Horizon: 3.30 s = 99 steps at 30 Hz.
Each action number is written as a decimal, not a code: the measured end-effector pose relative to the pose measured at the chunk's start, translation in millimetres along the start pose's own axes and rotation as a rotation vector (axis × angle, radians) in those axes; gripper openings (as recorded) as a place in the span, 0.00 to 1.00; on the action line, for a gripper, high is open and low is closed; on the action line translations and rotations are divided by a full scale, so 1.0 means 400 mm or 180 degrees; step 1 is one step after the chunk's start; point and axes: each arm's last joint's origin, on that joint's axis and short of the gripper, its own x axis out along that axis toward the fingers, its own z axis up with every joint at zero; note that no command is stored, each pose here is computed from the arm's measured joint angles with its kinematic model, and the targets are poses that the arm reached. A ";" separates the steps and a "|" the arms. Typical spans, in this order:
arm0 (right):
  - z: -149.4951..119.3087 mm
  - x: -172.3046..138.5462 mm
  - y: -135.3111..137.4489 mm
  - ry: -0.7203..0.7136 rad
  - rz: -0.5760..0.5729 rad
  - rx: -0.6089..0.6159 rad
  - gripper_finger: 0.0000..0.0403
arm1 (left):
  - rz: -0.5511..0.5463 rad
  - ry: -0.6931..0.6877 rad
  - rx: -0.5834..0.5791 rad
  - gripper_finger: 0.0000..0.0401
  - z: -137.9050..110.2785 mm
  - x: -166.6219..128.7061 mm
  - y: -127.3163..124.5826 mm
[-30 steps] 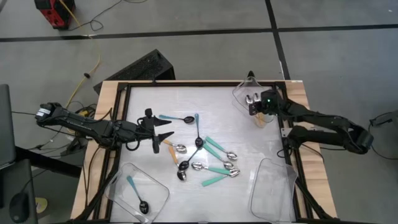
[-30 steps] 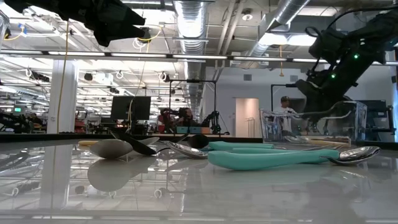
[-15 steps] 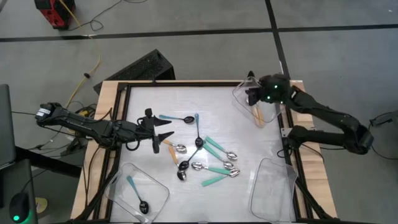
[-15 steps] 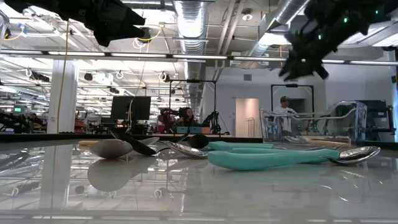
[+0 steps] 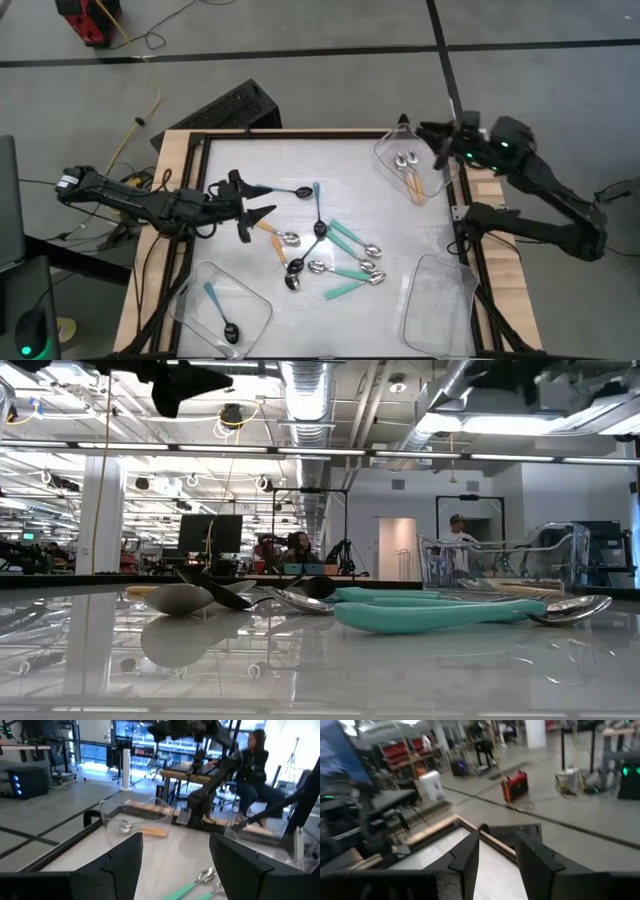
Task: Sort silverware by color (type)
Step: Put the yellow spoon into the top transparent bin
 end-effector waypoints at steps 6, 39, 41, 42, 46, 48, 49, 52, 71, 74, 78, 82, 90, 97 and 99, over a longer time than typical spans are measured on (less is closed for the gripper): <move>-0.015 -0.110 0.000 0.0021 -0.0056 -0.0004 0.38 | -0.0113 -0.0216 -0.0060 0.54 0.032 -0.041 0.005; -0.312 -0.145 -0.045 0.0137 0.1019 0.0878 0.38 | 0.0152 -0.0190 0.0169 0.54 0.047 -0.155 0.040; -0.319 -0.134 -0.041 0.0048 0.1208 0.0884 0.38 | 0.0115 -0.0177 0.0129 0.54 0.046 -0.155 0.039; -0.322 -0.131 -0.038 0.0023 0.1316 0.0917 0.38 | 0.0098 -0.0161 0.0105 0.54 0.044 -0.155 0.039; -0.318 -0.129 -0.022 -0.0115 0.1689 0.0906 0.38 | 0.0082 -0.0050 0.0079 0.54 0.034 -0.155 0.039; -0.308 -0.135 -0.013 -0.0210 0.1873 0.0913 0.38 | 0.0087 -0.0023 0.0081 0.54 0.032 -0.155 0.040; -0.304 -0.137 -0.009 -0.0234 0.1960 0.0935 0.38 | 0.0085 -0.0025 0.0066 0.54 0.032 -0.155 0.040; -0.297 -0.144 0.002 -0.0287 0.2190 0.0957 0.38 | 0.0043 -0.0031 0.0049 0.54 0.033 -0.155 0.039; -0.340 -0.087 0.086 0.0207 0.2050 0.0708 0.38 | -0.0005 -0.0280 -0.0105 0.54 0.056 -0.220 0.085; -0.344 -0.075 0.111 0.0216 0.2095 0.0681 0.38 | -0.0007 -0.0310 -0.0130 0.54 0.058 -0.226 0.089; -0.349 -0.061 0.142 0.0169 0.2122 0.0601 0.38 | 0.0075 -0.0393 -0.0155 0.54 0.063 -0.237 0.099; -0.364 -0.048 0.166 0.0184 0.1969 0.0506 0.38 | 0.0070 -0.0442 -0.0207 0.54 0.066 -0.246 0.105; -0.419 -0.015 0.204 0.0457 0.1492 0.0426 0.38 | 0.0091 -0.0363 -0.0146 0.54 0.059 -0.247 0.107; -0.440 0.009 0.236 0.0429 0.1527 0.0443 0.38 | 0.0066 -0.0278 -0.0181 0.54 0.051 -0.246 0.107; -0.450 0.016 0.242 0.0457 0.1503 0.0417 0.38 | 0.0053 -0.0226 -0.0184 0.54 0.047 -0.245 0.107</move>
